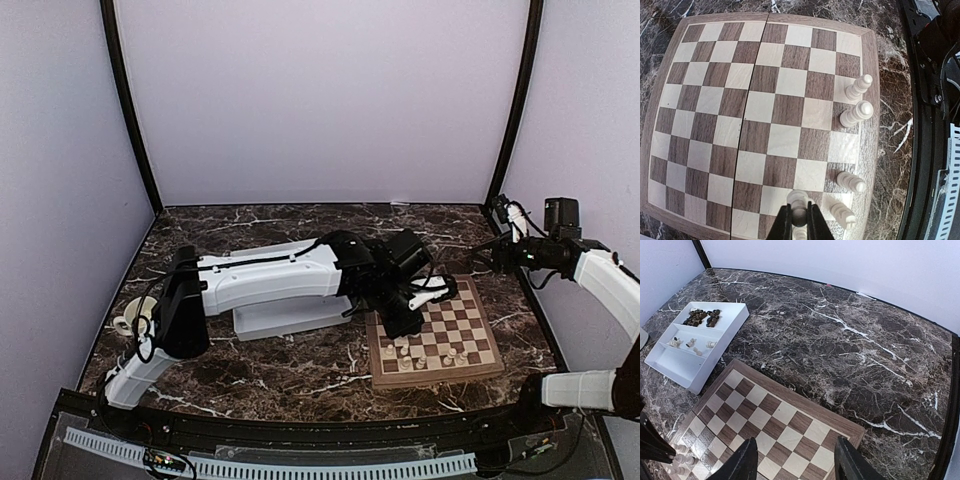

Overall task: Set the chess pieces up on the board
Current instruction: Place the pawn on c2.

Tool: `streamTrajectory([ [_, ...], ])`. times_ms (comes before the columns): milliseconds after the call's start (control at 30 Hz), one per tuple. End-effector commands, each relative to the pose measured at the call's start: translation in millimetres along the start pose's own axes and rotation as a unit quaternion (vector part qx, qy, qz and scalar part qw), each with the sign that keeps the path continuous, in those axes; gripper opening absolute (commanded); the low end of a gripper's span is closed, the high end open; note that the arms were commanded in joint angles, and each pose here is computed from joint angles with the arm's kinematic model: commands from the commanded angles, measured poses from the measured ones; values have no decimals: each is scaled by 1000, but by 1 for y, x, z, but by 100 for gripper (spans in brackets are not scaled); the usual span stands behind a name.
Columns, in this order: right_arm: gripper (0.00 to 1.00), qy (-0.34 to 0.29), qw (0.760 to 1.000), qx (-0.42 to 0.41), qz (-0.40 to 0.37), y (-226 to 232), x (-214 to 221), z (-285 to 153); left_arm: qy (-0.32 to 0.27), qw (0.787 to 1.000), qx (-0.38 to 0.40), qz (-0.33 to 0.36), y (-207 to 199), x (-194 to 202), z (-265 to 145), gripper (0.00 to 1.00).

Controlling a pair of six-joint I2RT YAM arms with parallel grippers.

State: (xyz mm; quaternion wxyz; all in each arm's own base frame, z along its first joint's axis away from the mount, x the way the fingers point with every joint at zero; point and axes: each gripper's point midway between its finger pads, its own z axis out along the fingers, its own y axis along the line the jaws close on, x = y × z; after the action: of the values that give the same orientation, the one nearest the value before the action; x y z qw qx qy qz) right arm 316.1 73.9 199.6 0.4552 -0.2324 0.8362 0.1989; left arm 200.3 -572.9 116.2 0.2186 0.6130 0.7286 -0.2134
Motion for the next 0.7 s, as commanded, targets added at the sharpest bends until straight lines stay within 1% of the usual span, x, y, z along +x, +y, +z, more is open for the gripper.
streamTrajectory([
  [0,53,-13,1000,-6,-11,3,-4,-1,2,1000,-1,23,-8,-4,-1,8],
  [233,53,-13,1000,-11,-10,4,-3,0,-14,999,22,27,-21,-11,8,9],
  [667,53,-13,1000,-13,-10,4,-3,0,-1,999,24,25,-20,-1,28,9],
])
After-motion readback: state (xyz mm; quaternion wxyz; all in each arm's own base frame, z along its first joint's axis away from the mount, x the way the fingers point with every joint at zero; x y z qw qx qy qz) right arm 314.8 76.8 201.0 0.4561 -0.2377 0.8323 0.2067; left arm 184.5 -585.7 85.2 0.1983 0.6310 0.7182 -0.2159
